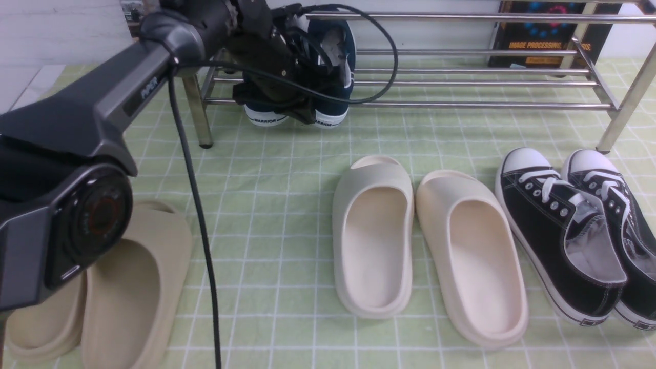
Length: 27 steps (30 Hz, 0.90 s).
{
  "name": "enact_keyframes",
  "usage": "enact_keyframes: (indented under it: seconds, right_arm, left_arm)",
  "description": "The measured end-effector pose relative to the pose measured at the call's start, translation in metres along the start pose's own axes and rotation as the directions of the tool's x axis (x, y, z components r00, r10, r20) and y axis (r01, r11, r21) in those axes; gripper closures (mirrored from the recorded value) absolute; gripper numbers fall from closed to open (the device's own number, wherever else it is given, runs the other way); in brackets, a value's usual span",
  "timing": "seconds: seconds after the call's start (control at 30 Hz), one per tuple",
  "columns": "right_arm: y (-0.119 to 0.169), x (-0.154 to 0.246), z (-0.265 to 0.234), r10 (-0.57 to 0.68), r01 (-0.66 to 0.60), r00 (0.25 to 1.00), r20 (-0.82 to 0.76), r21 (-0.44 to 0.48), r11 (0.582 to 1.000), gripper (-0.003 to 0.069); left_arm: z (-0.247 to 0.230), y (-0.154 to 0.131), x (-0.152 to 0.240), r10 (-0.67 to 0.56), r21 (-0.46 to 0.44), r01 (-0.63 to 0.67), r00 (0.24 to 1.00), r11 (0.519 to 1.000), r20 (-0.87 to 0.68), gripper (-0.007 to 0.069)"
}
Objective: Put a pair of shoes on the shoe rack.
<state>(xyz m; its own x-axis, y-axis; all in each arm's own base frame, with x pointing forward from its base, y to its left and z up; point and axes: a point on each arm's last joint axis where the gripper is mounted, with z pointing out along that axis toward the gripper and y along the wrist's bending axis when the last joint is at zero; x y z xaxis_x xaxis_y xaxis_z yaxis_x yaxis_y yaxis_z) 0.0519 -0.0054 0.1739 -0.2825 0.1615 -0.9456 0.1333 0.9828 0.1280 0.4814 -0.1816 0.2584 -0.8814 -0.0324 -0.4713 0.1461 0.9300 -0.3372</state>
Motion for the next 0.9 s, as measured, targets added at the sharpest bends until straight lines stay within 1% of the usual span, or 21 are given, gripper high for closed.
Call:
enact_keyframes:
  seconds: [0.07, 0.2, 0.33, 0.53, 0.63, 0.7, 0.73, 0.8, 0.87, 0.9]
  right_arm:
    - [0.000, 0.000, 0.000, 0.000, 0.000, 1.000, 0.000, 0.000, 1.000, 0.0419]
    - [0.000, 0.000, 0.000, 0.000, 0.000, 1.000, 0.000, 0.000, 1.000, 0.0419]
    - [0.000, 0.000, 0.000, 0.000, 0.000, 1.000, 0.000, 0.000, 1.000, 0.0419]
    - [0.000, 0.000, 0.000, 0.000, 0.000, 1.000, 0.000, 0.000, 1.000, 0.0419]
    - [0.000, 0.000, 0.000, 0.000, 0.000, 1.000, 0.000, 0.000, 1.000, 0.0419]
    - [0.000, 0.000, 0.000, 0.000, 0.000, 1.000, 0.000, 0.000, 1.000, 0.0419]
    - [0.000, 0.000, 0.000, 0.000, 0.000, 1.000, 0.000, 0.000, 1.000, 0.0419]
    - [0.000, 0.000, 0.000, 0.000, 0.000, 1.000, 0.000, 0.000, 1.000, 0.0419]
    - [0.000, 0.000, 0.000, 0.000, 0.000, 1.000, 0.000, 0.000, 1.000, 0.0419]
    - [0.000, 0.000, 0.000, 0.000, 0.000, 1.000, 0.000, 0.000, 1.000, 0.0419]
  left_arm:
    - [0.000, 0.000, -0.001, -0.001, 0.004, 0.001, 1.000, 1.000, 0.008, 0.0638]
    - [0.001, -0.002, -0.007, -0.022, 0.034, 0.019, 0.997, 0.999, 0.070, 0.0638]
    - [0.000, 0.003, -0.010, -0.045, 0.034, 0.043, 0.995, 0.999, 0.088, 0.0638]
    - [-0.003, 0.007, -0.009, -0.047, 0.020, 0.045, 0.997, 0.999, 0.065, 0.0638]
    - [-0.015, 0.005, -0.005, -0.033, 0.008, 0.033, 0.999, 0.999, 0.016, 0.0638]
    - [-0.044, -0.001, -0.005, 0.006, -0.010, -0.006, 1.000, 1.000, -0.004, 0.0638]
    - [-0.047, -0.001, -0.004, 0.011, -0.013, -0.012, 1.000, 1.000, -0.011, 0.0638]
    - [-0.077, -0.006, -0.003, 0.050, -0.031, -0.051, 0.999, 0.998, -0.011, 0.0638]
    - [-0.126, -0.014, -0.001, 0.103, -0.049, -0.102, 0.994, 0.994, 0.021, 0.0638]
    - [-0.154, -0.019, 0.000, 0.133, -0.056, -0.129, 0.989, 0.990, 0.066, 0.0638]
